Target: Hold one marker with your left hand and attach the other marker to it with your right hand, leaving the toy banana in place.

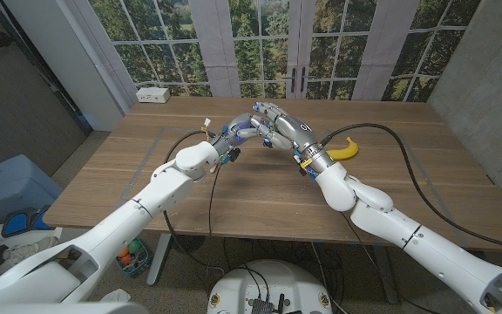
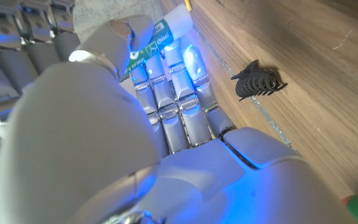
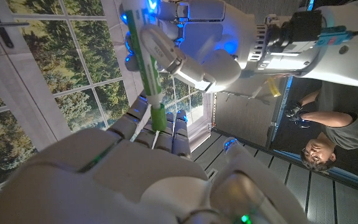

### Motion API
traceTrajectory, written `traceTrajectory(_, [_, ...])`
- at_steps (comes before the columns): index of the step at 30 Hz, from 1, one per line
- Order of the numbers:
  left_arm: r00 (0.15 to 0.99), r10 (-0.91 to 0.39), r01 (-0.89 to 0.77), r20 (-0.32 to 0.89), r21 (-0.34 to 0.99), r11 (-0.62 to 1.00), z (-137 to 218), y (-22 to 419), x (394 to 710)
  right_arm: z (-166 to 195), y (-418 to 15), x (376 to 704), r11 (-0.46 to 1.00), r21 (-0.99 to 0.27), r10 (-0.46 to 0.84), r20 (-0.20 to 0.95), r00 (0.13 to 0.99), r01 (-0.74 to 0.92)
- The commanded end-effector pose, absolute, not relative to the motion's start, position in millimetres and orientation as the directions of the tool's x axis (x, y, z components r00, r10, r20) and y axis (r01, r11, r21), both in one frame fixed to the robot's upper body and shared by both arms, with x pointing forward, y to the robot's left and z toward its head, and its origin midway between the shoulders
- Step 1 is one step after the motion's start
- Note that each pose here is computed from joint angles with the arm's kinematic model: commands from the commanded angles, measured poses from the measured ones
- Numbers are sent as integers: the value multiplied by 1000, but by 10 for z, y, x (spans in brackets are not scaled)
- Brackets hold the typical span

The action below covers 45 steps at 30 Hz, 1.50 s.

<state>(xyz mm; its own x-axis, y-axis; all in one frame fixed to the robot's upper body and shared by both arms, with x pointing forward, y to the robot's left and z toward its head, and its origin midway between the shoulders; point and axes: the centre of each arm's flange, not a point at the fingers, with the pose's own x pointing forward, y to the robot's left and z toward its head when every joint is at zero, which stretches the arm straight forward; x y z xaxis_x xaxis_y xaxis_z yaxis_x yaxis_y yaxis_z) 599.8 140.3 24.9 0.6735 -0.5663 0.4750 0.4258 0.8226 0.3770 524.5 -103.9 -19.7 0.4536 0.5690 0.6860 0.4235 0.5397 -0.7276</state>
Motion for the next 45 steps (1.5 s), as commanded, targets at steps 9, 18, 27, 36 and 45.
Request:
traceTrajectory(9, [629,-599,513,496,314,799,274,1387,5939,-324,-968,5413,501,-779,566,625,537,378])
traceTrajectory(18, [630,-591,501,503,318,805,291,1421,5928,-307,-1015,5508,495,-774,538,629,561,394])
traceTrajectory(27, [648,-565,469,511,317,824,303,1458,5928,-300,-1089,5458,528,-731,516,680,521,432])
traceTrajectory(36, [694,-522,380,496,363,851,309,1455,5885,-300,-1121,5367,585,-673,493,738,461,452])
traceTrajectory(45, [757,-465,266,458,434,861,331,1431,5824,-278,-1228,5337,697,-588,432,801,414,410])
